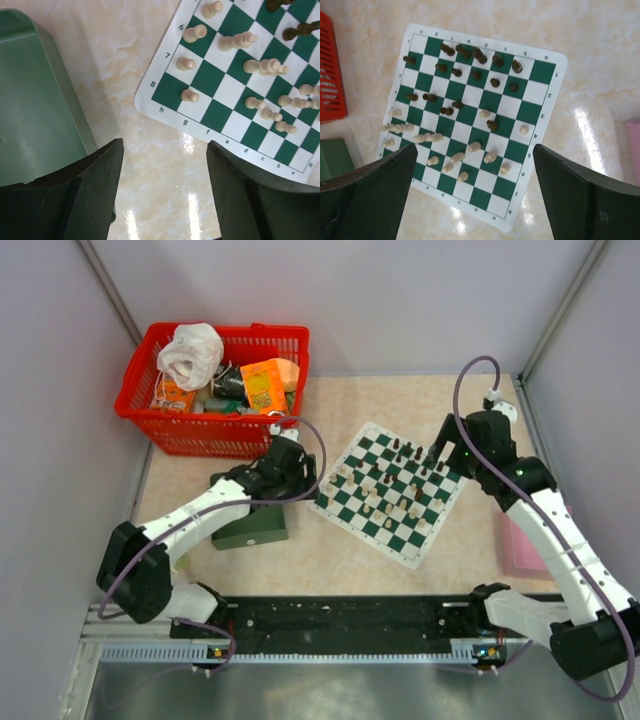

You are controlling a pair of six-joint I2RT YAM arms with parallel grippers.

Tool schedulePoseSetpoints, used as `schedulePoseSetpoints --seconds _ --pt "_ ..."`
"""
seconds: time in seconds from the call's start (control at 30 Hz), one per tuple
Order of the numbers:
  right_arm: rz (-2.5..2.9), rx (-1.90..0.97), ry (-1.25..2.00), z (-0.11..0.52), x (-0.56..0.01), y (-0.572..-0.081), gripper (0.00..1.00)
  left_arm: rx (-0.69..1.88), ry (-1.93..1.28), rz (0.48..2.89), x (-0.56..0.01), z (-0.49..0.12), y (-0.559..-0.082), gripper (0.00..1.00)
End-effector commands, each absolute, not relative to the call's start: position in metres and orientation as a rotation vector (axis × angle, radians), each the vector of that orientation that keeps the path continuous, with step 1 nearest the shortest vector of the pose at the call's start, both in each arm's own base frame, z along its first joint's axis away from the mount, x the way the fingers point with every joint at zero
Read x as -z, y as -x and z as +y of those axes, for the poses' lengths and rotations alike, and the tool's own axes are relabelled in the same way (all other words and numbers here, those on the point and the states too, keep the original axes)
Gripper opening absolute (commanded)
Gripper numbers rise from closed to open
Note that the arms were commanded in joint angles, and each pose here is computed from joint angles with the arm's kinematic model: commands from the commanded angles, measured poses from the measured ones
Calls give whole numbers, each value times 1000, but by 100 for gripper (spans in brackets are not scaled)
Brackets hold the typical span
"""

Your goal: Set up the chess pieces on the board

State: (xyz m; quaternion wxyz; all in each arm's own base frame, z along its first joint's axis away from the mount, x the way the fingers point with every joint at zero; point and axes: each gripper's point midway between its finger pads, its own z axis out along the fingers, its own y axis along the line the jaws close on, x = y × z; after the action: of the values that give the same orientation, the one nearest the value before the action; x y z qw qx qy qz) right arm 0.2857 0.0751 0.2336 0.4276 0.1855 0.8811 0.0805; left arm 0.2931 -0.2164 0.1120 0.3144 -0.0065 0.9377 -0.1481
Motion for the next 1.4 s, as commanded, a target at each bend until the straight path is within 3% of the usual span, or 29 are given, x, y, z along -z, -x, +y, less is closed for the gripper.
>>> schedulePoseSetpoints --seconds 0.0,0.13,0.17,0.4,0.73,1.07,1.17,1.37 --pt "2123 -138 -399 72 -246 -316 99 490 -58 2361 -156 -220 -291 76" --pt "2209 -105 -416 57 -215 -331 99 526 -116 2311 -181 -221 -285 85" --pt "2259 -87 -399 53 -205 -332 99 521 -126 2304 -185 -218 -284 99" --pt "2396 -65 -412 48 -169 -355 96 474 -102 2213 -211 -200 -283 99" --pt "2522 -79 -424 58 -119 -370 56 353 -55 2153 -223 -179 -292 99" --pt "2547 -41 -416 52 -103 -372 50 314 -43 2150 -226 -176 -298 99" --pt "2569 -66 -409 51 -93 -376 41 308 -45 2164 -222 -175 -296 99" --pt "2576 -85 -401 53 -83 -382 40 293 -46 2170 -219 -173 -295 99"
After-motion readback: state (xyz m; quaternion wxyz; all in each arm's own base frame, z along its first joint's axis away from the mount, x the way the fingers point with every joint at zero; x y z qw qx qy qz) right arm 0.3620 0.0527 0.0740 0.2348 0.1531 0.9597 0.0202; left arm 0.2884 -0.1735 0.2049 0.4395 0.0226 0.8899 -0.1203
